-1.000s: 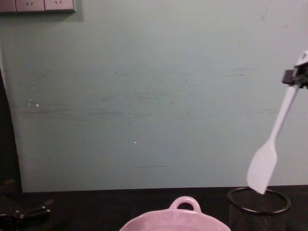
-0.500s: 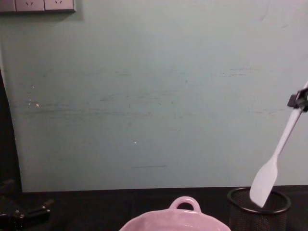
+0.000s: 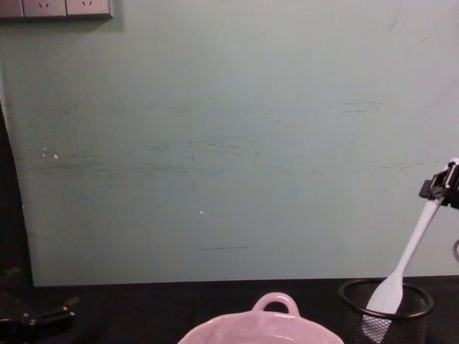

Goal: Use the one hand to pick up the spoon and stir the clear water in the bowl.

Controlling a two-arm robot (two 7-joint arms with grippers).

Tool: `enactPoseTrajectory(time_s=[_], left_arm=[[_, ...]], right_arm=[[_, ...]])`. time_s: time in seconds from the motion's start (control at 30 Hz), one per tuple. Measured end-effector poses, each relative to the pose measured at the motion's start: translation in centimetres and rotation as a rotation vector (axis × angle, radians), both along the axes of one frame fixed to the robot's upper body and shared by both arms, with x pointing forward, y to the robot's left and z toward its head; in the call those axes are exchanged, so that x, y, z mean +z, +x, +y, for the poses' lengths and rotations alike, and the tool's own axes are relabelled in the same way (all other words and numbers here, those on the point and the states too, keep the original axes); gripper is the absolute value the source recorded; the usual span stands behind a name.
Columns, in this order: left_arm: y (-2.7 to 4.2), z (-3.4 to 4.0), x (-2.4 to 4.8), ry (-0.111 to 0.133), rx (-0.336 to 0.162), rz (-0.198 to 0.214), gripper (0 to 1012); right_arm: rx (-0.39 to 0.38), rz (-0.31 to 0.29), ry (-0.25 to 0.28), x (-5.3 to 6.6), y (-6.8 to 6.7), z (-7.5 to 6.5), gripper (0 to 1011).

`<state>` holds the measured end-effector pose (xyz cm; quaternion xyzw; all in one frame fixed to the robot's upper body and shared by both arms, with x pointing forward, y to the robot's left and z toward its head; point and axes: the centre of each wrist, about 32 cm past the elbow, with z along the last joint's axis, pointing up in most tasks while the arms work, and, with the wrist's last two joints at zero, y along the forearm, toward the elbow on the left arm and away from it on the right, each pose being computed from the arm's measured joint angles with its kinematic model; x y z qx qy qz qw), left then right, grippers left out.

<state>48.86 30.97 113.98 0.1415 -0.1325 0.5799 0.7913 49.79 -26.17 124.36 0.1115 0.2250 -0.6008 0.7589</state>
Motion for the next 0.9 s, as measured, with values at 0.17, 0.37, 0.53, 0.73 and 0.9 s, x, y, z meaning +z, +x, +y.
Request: enactPoseTrajectory(time_s=[0.17, 0.37, 0.53, 0.73, 0.9], left_arm=[[0.00, 0.00, 0.00, 0.000, 0.000, 0.000, 1011], [0.00, 0.00, 0.00, 0.000, 0.000, 0.000, 1011], [0.00, 0.00, 0.00, 0.000, 0.000, 0.000, 1011], [0.00, 0.00, 0.00, 0.000, 0.000, 0.000, 1011], [0.00, 0.00, 0.00, 0.000, 0.000, 0.000, 1011]], right_arm=[[0.014, 0.005, -0.010, -0.5, 0.0, -0.1, 119], [0.051, -0.004, -0.045, -0.7, 0.2, -0.5, 119], [0.072, 0.002, -0.051, -0.8, 0.4, -0.8, 119], [0.103, 0.016, -0.056, -0.9, 0.5, -1.2, 119], [0.121, 0.023, -0.058, -1.2, 0.8, -1.5, 120]])
